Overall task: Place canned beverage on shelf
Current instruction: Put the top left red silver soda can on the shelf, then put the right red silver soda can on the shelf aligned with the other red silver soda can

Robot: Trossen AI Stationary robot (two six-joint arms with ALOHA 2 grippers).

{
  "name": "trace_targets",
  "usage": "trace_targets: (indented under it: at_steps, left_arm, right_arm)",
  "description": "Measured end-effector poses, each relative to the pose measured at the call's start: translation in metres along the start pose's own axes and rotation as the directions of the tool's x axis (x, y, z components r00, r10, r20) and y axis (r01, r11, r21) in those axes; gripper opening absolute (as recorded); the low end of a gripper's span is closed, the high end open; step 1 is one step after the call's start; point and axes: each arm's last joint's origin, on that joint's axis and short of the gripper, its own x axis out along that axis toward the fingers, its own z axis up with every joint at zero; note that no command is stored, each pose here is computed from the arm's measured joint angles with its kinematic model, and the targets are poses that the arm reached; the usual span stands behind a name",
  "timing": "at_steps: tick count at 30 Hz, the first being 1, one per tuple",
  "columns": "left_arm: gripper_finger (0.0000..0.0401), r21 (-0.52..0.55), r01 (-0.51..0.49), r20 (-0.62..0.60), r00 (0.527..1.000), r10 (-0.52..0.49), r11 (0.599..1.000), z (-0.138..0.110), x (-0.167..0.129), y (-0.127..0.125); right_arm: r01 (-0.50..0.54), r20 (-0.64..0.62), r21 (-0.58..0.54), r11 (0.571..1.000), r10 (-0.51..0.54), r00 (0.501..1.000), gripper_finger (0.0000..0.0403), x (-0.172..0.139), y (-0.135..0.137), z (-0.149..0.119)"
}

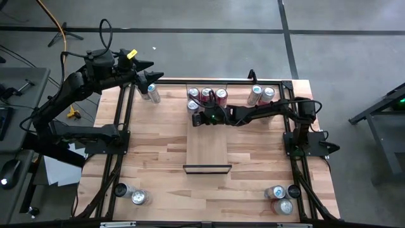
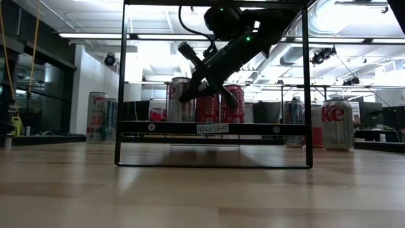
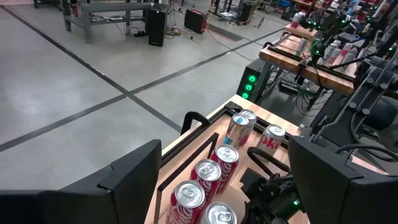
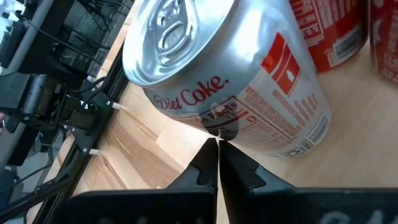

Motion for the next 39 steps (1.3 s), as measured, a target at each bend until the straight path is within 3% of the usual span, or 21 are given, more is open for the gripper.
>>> trace_targets:
  at_steps: [6, 10, 14, 19, 22, 28, 34, 39]
  left_arm:
    - [0.0298, 0.002, 0.000, 0.000, 1.000, 0.000, 1.000, 0.000, 0.000, 0.000]
    - [0.0298, 0.022, 0.001, 0.001, 1.000, -0.001, 1.000, 0.000, 0.000, 0.000]
    - [0.0298, 0.035, 0.011, 0.006, 1.000, -0.011, 0.999, 0.000, -0.003, 0.000]
    - [0.0298, 0.087, 0.036, -0.001, 0.999, -0.036, 0.996, 0.000, -0.003, -0.001]
    - [0.0298, 0.119, 0.055, 0.010, 0.998, -0.057, 0.991, -0.002, 0.002, -0.001]
    - [0.0298, 0.095, 0.248, 0.119, 0.959, -0.259, 0.964, -0.016, 0.027, -0.005]
    - [0.0298, -0.026, 0.336, 0.147, 0.933, -0.329, 0.942, -0.048, 0.053, -0.009]
    - [0.0298, -0.103, 0.277, 0.177, 0.950, -0.256, 0.955, -0.060, 0.059, -0.014]
  right_arm:
    - [-0.009, -0.010, -0.024, 1.000, 0.009, 1.000, 0.0000, 0.001, -0.001, 0.002]
    - [-0.107, -0.134, -0.149, 0.983, 0.087, 0.987, 0.0000, -0.015, 0.008, 0.003]
    - [-0.106, -0.223, -0.339, 0.935, 0.030, 0.974, 0.0000, -0.062, 0.021, 0.005]
    - [0.066, -0.122, -0.477, 0.876, -0.140, 0.983, 0.0000, -0.140, 0.023, 0.021]
    - [0.187, -0.044, -0.466, 0.865, -0.234, 0.971, 0.0000, -0.184, 0.015, 0.030]
    - [0.349, 0.079, -0.449, 0.823, -0.352, 0.933, 0.0000, -0.248, -0.011, 0.041]
    - [0.344, 0.071, -0.445, 0.827, -0.350, 0.934, 0.0000, -0.274, -0.060, 0.031]
    - [0.312, 0.091, -0.385, 0.869, -0.301, 0.949, 0.0000, -0.293, -0.098, 0.025]
